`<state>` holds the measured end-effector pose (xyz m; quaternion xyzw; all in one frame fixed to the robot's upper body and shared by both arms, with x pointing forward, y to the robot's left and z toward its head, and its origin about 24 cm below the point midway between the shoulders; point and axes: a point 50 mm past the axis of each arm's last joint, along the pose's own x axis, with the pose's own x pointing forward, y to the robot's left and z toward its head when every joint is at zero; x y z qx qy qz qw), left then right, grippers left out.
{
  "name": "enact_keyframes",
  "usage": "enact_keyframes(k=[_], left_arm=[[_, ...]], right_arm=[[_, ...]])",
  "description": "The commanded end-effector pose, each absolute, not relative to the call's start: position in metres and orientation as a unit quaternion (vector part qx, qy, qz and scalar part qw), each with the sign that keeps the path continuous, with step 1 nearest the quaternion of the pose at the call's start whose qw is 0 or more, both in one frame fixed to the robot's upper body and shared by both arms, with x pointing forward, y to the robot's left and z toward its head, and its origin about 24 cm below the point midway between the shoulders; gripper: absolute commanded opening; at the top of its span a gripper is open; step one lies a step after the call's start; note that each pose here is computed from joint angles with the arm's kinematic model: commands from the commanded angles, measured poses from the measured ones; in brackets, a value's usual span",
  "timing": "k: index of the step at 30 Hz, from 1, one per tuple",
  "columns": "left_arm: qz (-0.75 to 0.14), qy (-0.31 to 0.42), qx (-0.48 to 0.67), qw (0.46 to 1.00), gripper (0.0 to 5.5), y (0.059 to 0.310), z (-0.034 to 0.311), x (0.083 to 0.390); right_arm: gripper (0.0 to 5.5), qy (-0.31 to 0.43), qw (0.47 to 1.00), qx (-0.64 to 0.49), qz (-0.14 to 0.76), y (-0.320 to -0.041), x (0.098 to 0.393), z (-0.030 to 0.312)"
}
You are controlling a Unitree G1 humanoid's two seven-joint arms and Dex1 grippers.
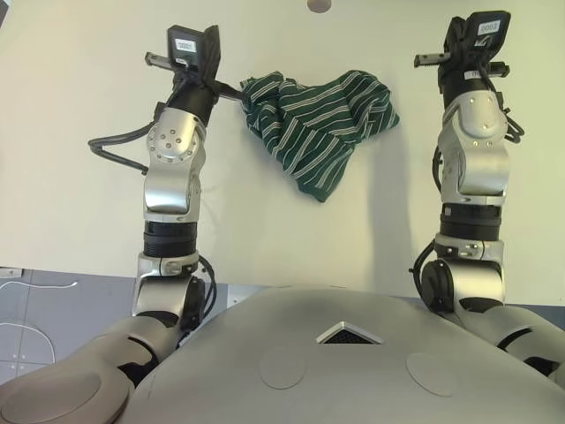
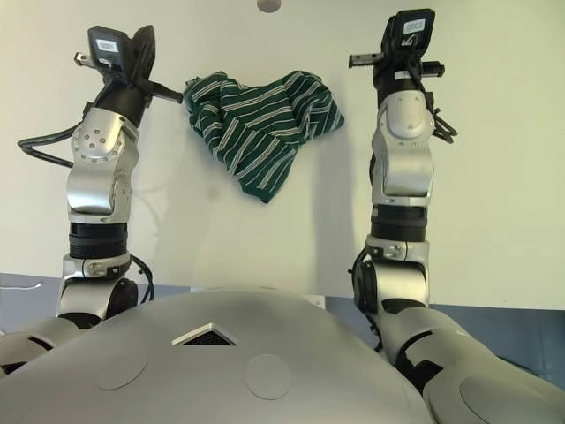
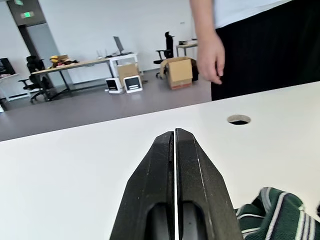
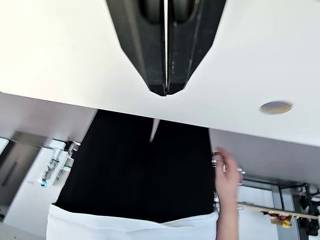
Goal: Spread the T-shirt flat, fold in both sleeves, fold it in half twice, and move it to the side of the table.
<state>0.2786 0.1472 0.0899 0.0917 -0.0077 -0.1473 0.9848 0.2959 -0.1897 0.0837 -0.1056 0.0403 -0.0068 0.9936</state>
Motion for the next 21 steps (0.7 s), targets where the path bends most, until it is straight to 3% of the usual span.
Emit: enact_keyframes(k=[1,4,9,11,14,16,21], left_arm=[[-0.278,0.018,0.153,0.948,0.52,0.138,0.093,0.264],[-0.348,0.033,0.193,0.917,1.01,0.13,0.096,0.256],[-0.446,0.057,0.271,0.851,1.91,0.129,0.098,0.239],[-0.489,0.062,0.309,0.813,1.91,0.126,0.101,0.232],[-0.588,0.018,0.411,0.697,1.91,0.106,0.121,0.238],[-0.622,0.007,0.438,0.648,1.91,0.098,0.129,0.241],[-0.654,0.071,0.529,0.536,1.91,0.094,0.088,0.255]], right_arm=[[0.0,0.028,0.966,-0.199,0.161,-0.181,0.274,0.087],[0.52,0.077,0.896,-0.275,0.341,-0.196,0.247,0.088],[1.48,0.168,0.794,-0.331,0.481,-0.205,0.216,0.082],[1.48,0.154,0.795,-0.331,0.484,-0.193,0.218,0.08],[1.48,0.134,0.84,-0.32,0.417,-0.182,0.233,0.069],[1.48,0.125,0.856,-0.318,0.388,-0.177,0.243,0.065],[1.48,0.118,0.879,-0.298,0.353,-0.168,0.244,0.055]])
